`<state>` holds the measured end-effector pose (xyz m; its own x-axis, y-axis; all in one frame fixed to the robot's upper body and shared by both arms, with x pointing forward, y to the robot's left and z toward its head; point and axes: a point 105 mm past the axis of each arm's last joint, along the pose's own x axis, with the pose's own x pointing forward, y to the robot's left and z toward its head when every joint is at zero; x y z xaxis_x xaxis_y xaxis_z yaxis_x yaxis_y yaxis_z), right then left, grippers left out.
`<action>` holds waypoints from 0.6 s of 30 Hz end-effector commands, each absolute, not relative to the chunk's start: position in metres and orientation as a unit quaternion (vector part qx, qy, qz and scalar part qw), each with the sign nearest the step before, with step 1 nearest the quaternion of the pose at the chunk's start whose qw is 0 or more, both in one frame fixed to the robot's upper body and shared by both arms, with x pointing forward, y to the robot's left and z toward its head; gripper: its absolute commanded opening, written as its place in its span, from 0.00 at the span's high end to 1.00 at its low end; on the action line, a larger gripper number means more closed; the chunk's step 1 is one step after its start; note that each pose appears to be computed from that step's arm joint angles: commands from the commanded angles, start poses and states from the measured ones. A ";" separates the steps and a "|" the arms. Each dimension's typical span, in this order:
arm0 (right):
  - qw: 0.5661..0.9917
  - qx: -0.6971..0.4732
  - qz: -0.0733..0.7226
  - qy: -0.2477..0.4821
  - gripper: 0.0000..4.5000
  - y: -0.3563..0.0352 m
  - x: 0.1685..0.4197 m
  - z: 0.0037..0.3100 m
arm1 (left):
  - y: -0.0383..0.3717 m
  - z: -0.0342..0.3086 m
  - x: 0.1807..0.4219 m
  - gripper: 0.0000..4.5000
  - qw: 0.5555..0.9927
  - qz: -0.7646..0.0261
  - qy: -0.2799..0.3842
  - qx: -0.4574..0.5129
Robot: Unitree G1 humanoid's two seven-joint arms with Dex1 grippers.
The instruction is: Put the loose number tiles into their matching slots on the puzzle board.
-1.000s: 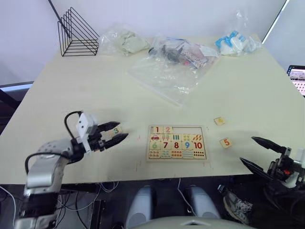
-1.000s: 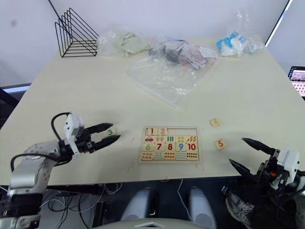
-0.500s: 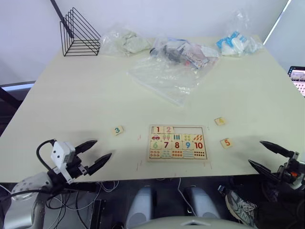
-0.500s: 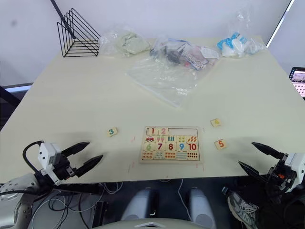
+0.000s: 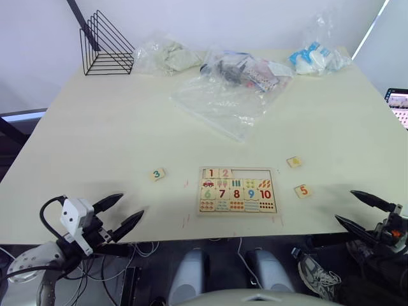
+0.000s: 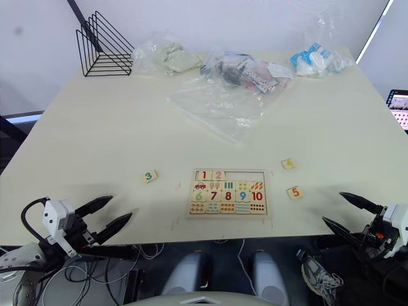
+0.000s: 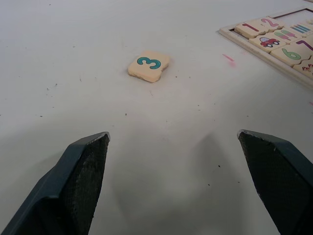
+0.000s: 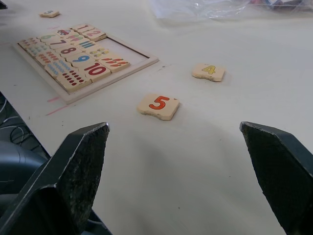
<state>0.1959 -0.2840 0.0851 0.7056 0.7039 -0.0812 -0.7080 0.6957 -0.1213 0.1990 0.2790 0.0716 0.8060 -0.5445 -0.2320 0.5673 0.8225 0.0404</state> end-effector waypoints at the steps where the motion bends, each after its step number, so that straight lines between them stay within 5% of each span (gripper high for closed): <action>1: 0.920 -0.084 0.382 0.004 0.00 -0.286 0.197 0.094 | 0.276 0.083 0.201 0.01 0.949 -0.297 0.080 0.067; 18: 0.916 -0.082 0.394 0.003 0.00 -0.278 0.202 0.097 | 0.279 0.082 0.204 0.01 0.948 -0.300 0.080 0.069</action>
